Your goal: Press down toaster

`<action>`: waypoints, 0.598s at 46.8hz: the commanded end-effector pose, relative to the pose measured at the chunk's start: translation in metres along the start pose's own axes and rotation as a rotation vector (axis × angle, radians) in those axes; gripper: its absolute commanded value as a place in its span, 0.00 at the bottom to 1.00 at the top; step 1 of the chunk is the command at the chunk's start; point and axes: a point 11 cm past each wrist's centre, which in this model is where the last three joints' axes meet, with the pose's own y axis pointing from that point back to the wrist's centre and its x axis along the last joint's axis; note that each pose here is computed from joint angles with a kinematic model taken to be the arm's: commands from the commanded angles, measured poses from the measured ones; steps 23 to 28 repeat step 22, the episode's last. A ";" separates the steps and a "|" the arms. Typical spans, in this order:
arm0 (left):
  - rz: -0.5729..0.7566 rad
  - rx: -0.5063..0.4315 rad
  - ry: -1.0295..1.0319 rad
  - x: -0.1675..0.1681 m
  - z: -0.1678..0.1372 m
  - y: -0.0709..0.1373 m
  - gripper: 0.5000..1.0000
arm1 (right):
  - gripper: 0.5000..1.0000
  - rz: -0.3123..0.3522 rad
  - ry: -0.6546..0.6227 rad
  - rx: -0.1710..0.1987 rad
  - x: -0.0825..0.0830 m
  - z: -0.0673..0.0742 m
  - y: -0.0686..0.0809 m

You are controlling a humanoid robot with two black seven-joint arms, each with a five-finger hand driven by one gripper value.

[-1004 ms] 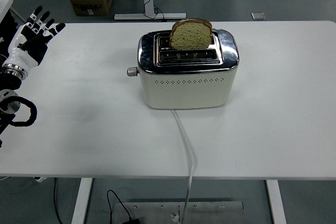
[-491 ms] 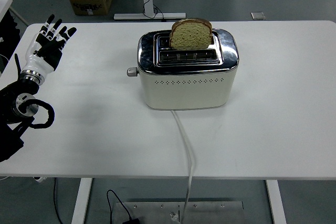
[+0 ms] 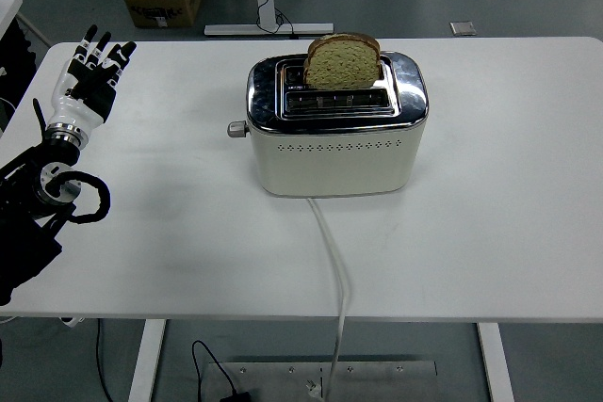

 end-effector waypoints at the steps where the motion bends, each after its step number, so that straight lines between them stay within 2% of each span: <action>1: 0.003 -0.004 0.008 0.000 0.001 0.000 1.00 | 1.00 0.001 -0.001 -0.001 0.000 0.000 0.000; 28: -0.001 -0.002 -0.011 0.004 0.003 0.001 1.00 | 1.00 0.000 0.001 -0.001 0.000 0.001 0.000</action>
